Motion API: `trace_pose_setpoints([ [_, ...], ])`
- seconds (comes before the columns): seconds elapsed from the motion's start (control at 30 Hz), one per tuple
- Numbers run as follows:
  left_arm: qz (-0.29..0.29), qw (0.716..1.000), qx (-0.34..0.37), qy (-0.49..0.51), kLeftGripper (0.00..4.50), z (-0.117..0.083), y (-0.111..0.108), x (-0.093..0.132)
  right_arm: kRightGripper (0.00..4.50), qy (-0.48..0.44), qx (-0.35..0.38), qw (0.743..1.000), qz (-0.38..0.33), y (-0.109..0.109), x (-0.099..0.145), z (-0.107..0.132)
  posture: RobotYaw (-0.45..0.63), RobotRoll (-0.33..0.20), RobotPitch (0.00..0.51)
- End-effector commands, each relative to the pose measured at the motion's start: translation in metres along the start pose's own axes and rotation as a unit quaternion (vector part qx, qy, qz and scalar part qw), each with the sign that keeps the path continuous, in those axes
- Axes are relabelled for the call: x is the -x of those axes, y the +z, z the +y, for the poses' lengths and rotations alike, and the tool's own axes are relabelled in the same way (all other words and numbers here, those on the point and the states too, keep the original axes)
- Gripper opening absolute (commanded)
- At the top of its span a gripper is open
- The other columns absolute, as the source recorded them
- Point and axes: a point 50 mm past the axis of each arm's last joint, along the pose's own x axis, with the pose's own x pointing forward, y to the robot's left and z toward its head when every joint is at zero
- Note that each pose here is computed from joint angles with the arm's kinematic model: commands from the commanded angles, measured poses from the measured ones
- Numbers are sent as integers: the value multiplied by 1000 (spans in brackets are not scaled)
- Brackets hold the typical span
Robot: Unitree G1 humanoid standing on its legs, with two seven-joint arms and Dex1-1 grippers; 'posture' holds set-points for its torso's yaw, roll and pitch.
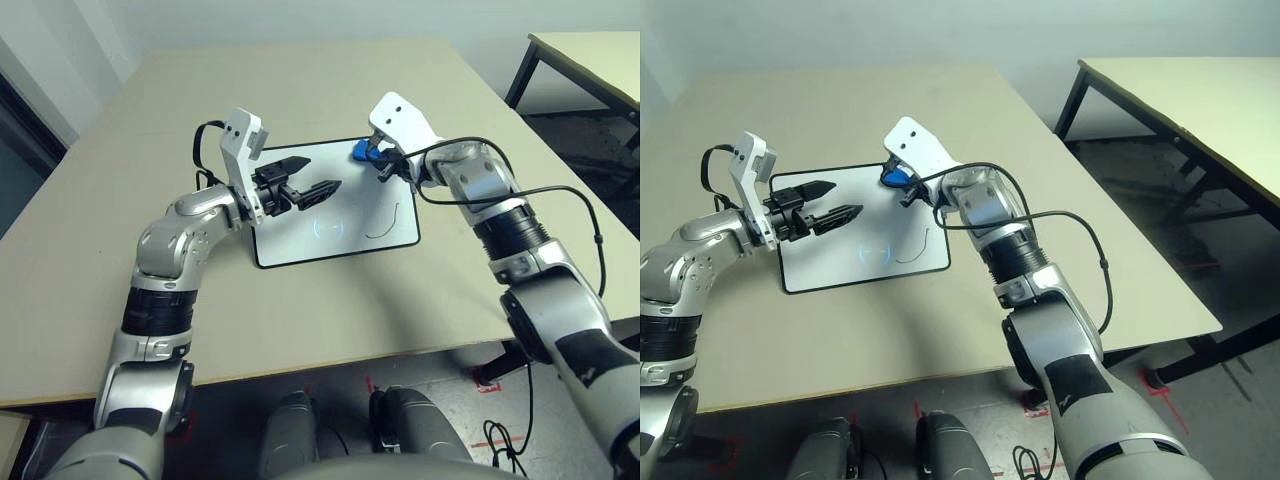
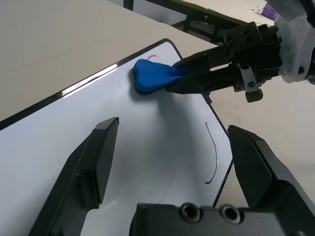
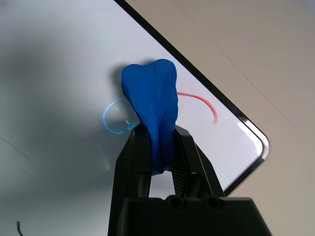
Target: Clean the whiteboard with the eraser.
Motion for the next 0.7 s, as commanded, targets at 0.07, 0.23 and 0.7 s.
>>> trace_pose_setpoints([
  [0.07,-4,1000,2,-1,4500,0,0,1,572,1,1,1000,7,-2,-3,2,10,0,57],
  [0.23,-3,1000,3,-1,4500,0,0,1,572,-19,-5,1000,17,-9,-1,-7,4,0,60],
  [0.7,-3,1000,3,-7,4500,0,1,-1,572,-72,-28,996,55,-39,14,-34,-11,0,60],
])
